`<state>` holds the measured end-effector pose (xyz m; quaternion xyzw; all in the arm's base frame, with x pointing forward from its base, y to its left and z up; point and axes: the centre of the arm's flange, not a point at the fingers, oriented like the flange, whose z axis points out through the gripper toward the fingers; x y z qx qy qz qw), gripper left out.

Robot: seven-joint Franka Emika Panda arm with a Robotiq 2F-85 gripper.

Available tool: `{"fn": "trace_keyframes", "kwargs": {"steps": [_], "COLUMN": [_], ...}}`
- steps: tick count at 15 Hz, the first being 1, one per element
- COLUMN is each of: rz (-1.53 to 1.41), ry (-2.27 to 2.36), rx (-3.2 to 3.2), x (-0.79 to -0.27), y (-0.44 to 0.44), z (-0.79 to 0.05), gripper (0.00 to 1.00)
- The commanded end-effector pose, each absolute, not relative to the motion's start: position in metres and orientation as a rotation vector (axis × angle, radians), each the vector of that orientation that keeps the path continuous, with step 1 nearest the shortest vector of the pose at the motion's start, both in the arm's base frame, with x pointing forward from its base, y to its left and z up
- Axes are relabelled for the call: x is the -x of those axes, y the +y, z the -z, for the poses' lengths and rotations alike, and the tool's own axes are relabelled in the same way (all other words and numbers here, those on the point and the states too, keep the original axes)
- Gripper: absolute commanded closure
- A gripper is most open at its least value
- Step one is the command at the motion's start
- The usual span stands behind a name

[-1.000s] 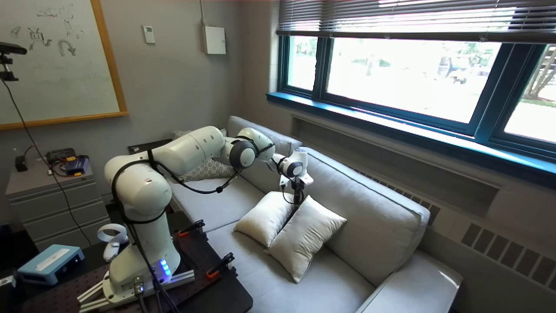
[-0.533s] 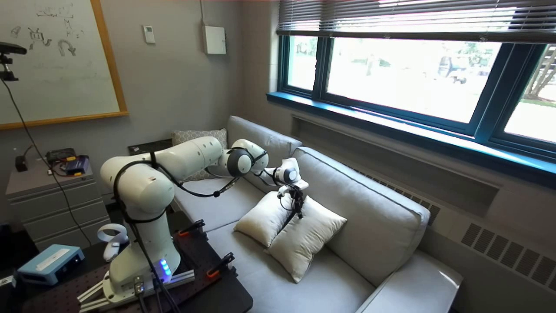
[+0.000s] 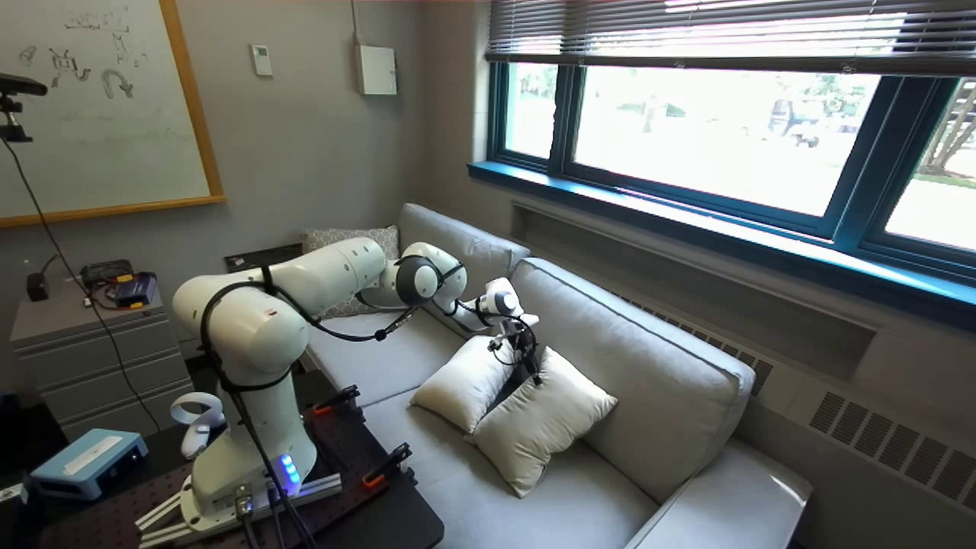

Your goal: Arrange the pillows to the right

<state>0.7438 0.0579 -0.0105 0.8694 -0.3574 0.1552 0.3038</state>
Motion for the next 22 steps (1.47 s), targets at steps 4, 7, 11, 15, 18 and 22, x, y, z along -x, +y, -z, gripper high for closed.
{"fn": "trace_keyframes", "kwargs": {"steps": [4, 7, 11, 15, 18, 22], "rz": [-0.393, -0.379, -0.35, -0.328, -0.288, -0.254], "ry": [-0.985, -1.015, -1.109, -1.31, -1.466, -1.572], "rx": [-2.238, -2.242, -2.247, -2.13, -2.026, -2.013], "x": [-0.811, -0.811, -0.804, -0.768, -0.742, -0.746], "y": [0.046, 0.039, 0.021, -0.031, -0.075, -0.09], "z": [0.042, 0.042, 0.03, 0.017, 0.018, 0.017], "gripper": [0.88, 0.99, 0.97, 0.97, 0.98, 0.98]}}
